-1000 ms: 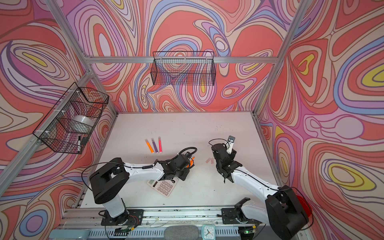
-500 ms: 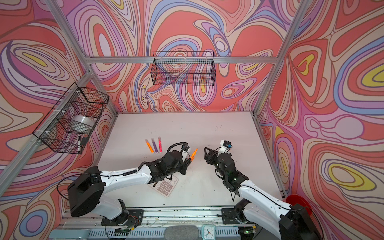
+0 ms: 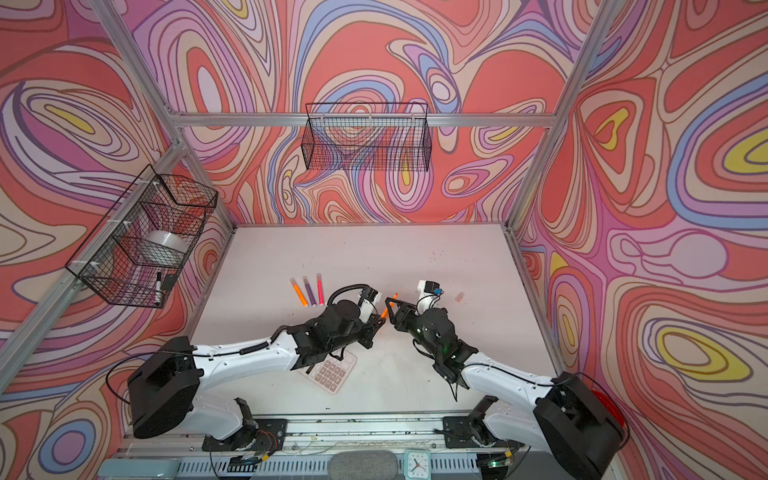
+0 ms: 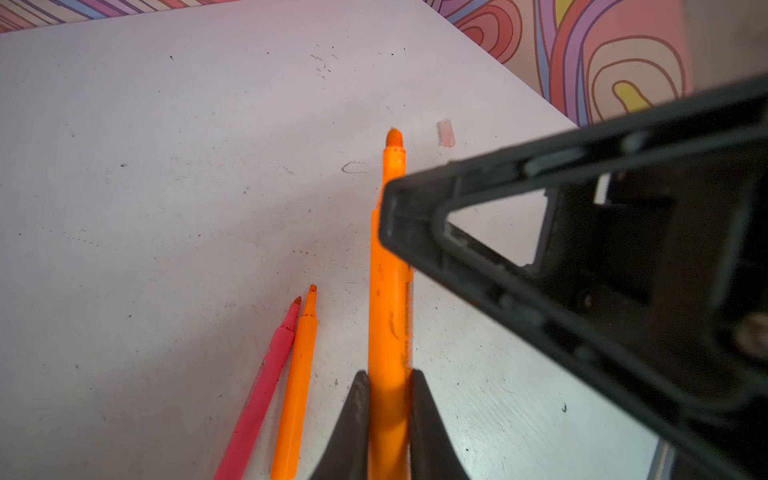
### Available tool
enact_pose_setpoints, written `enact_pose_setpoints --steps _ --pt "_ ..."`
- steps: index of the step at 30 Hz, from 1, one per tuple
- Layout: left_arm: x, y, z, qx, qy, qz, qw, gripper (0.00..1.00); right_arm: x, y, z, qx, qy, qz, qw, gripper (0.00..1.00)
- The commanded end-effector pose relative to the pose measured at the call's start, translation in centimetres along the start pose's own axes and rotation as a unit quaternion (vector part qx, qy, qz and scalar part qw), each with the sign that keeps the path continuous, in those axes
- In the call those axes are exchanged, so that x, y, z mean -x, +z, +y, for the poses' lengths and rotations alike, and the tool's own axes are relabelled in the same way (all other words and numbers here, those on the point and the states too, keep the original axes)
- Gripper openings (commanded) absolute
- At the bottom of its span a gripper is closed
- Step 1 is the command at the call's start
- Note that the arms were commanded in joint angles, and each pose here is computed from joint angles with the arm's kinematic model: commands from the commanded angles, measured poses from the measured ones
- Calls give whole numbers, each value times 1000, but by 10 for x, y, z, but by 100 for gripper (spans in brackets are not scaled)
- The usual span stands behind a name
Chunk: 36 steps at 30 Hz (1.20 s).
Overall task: Insert the pens into the pen caps
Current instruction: 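Hold the orange marker upright while the right gripper moves toward it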
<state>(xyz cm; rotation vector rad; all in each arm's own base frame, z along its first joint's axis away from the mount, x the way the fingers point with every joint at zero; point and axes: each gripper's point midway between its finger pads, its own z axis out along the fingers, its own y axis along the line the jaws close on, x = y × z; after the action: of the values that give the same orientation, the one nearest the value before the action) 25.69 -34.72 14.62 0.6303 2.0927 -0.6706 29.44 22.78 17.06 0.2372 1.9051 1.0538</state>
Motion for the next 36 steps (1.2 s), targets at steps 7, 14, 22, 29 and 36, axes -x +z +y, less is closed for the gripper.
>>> enact_pose_setpoints --steps 7,14,22,29,36 --pt "10 -6 -8 -19 3 -22 1000 4 -3 15 22 30 1 17 999 14" --pt "7 0 -4 -10 4 -24 1000 18 -10 21 28 34 -1 29 999 0" --pt "14 6 -2 -2 9 -37 999 24 -21 28 37 43 -5 40 998 0" --pt "23 8 -2 -2 16 -53 998 24 -25 31 42 49 -1 43 998 0" --pt "30 10 -4 -17 14 -62 998 23 -29 31 47 57 2 48 997 0"
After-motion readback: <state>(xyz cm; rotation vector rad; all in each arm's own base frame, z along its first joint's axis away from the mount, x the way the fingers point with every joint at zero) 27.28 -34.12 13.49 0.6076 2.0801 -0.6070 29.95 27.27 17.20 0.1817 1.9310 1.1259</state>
